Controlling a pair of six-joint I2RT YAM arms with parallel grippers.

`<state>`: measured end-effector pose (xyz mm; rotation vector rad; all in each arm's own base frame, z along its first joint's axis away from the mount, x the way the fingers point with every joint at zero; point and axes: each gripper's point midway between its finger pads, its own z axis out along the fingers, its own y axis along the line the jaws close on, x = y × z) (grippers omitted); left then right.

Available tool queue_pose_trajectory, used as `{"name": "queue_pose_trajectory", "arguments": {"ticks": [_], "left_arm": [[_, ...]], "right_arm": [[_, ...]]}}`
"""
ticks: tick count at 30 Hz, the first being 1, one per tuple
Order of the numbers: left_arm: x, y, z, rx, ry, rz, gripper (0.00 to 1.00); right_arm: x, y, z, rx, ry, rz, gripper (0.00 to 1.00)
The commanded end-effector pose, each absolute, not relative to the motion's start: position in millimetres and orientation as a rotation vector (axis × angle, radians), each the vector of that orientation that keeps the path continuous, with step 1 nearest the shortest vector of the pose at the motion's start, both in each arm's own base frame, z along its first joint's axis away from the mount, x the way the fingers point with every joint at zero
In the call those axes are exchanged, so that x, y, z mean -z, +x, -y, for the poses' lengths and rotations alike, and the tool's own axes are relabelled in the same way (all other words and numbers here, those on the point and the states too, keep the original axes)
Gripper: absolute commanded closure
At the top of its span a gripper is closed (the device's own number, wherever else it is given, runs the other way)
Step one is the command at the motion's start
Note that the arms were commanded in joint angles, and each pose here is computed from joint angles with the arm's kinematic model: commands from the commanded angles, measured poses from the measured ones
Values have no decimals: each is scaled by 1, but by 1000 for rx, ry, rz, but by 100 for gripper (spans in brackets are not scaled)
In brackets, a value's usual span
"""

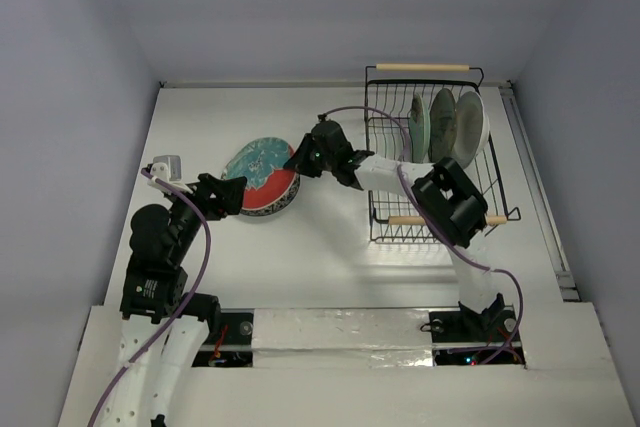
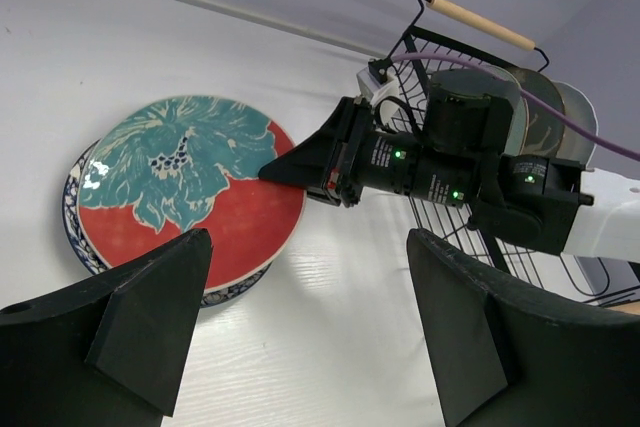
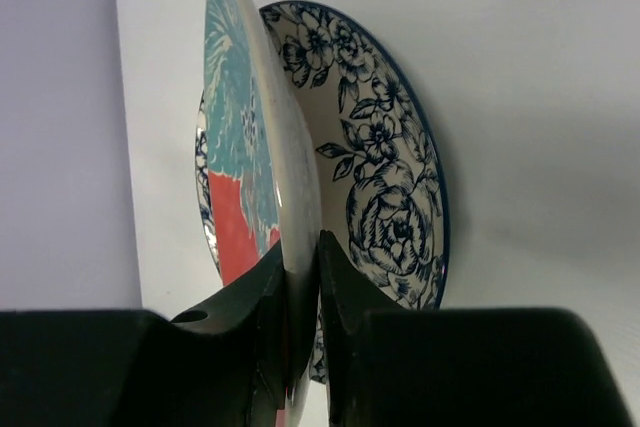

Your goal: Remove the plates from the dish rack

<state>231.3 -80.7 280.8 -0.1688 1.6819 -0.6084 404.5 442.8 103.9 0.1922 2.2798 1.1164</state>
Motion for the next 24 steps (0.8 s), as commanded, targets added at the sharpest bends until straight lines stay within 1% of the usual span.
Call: {"name": "queue_pose_trajectory", "arguments": {"ticks": [1, 2, 4, 8, 9, 10, 11, 12, 14, 15, 16, 17, 19, 24], "left_arm": [[-291, 234, 82, 615, -147, -1632, 23], [-291, 234, 81, 614, -148, -1631, 23], [-291, 234, 82, 615, -147, -1632, 23], [-291, 234, 81, 612, -149, -1631, 23], [-291, 234, 81, 612, -149, -1631, 24], [-290, 234, 81, 612, -150, -1633, 23], [-291, 234, 81, 611, -150, -1631, 23], [-291, 234, 80, 610, -152, -1631, 24], [-290, 234, 80, 606, -158, -1631, 23], [-291, 234, 79, 605, -159, -1628, 23], [-292, 234, 79, 604, -157, -1626, 23], [-291, 234, 79, 602, -160, -1627, 23], [-291, 235, 79, 601, -163, -1629, 23], [-288, 236, 79, 600, -163, -1641, 23]], "right_arm": [[-182, 407, -473, -1367, 146, -2040, 79], [-180, 406, -473, -1360, 140, -2043, 73], [-175, 405, -470, -1340, 135, -2057, 70], [-170, 399, -465, -1284, 113, -2076, 58], [-168, 399, -460, -1240, 96, -2082, 46], [-168, 396, -461, -1232, 96, -2089, 45], [-167, 396, -458, -1206, 94, -2093, 41], [-163, 396, -454, -1164, 72, -2105, 32], [-162, 395, -449, -1108, 72, -2102, 22], [-160, 394, -446, -1083, 67, -2109, 14], [-159, 396, -443, -1062, 72, -2103, 11], [-161, 395, -441, -1053, 62, -2103, 3], [-158, 400, -431, -983, 89, -2100, 0], [-172, 396, -421, -932, 67, -2074, 0]]}}
